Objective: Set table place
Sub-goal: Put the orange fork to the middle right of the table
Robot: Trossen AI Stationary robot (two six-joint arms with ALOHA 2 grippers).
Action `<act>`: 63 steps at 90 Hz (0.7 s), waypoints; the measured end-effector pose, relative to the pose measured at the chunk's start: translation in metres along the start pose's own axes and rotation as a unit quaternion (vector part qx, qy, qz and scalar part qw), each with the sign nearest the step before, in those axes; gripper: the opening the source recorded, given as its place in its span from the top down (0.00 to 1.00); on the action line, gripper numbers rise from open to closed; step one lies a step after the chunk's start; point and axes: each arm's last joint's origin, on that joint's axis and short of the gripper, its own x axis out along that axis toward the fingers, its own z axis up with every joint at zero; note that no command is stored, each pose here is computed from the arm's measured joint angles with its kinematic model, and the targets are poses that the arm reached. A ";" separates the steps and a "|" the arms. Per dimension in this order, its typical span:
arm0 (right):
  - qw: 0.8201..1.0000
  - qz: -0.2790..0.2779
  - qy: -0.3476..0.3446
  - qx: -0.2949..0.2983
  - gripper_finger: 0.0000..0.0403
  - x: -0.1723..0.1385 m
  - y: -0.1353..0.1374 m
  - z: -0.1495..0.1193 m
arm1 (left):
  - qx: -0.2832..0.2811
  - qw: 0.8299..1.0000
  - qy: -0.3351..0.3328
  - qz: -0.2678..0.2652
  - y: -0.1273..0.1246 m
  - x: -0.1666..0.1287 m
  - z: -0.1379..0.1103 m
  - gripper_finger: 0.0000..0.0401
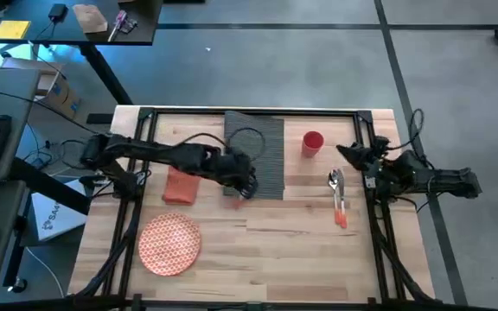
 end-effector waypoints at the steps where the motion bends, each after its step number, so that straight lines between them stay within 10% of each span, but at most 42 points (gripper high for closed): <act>1: 1.000 -0.006 0.013 -0.003 0.99 0.002 0.001 0.000 | 0.004 1.000 -0.001 -0.001 -0.002 0.001 0.001 1.00; 31: 0.963 -0.071 0.187 -0.181 0.70 0.085 0.042 -0.004 | 0.076 0.996 -0.035 -0.022 -0.024 0.000 0.019 1.00; 63: 0.920 -0.170 0.204 -0.289 0.56 0.164 0.057 -0.033 | 0.114 0.992 -0.037 -0.037 -0.027 -0.002 0.019 1.00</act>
